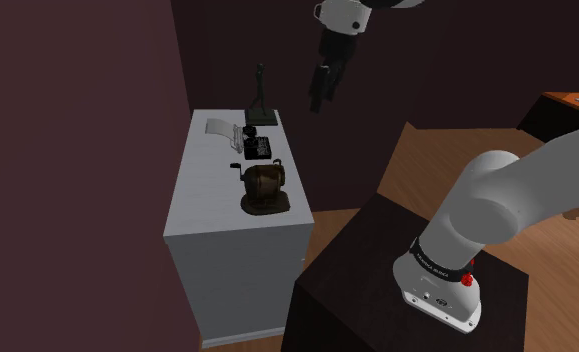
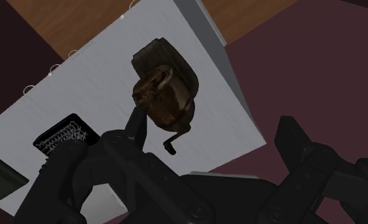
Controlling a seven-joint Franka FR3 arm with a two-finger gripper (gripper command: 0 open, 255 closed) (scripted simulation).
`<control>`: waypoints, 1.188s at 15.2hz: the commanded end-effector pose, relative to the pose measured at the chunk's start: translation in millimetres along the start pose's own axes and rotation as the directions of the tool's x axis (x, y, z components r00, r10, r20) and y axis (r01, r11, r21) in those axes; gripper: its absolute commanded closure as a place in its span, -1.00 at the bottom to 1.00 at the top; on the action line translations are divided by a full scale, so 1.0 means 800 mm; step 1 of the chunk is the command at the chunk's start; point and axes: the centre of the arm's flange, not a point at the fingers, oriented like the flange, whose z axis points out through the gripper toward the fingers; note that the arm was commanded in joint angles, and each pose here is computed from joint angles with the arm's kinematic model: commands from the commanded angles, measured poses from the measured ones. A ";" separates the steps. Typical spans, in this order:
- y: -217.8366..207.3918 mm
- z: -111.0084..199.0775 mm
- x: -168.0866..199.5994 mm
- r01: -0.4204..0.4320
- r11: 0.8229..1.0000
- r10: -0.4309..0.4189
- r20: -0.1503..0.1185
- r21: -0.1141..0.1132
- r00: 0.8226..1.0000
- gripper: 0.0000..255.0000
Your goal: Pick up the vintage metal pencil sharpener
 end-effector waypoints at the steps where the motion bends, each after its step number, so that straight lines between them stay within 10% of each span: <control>1: 0.005 0.022 0.020 0.019 1.000 -0.019 0.000 -0.003 1.000 -1.00; 18: 0.019 0.251 0.185 0.172 0.985 -0.171 0.019 -0.024 0.985 -1.00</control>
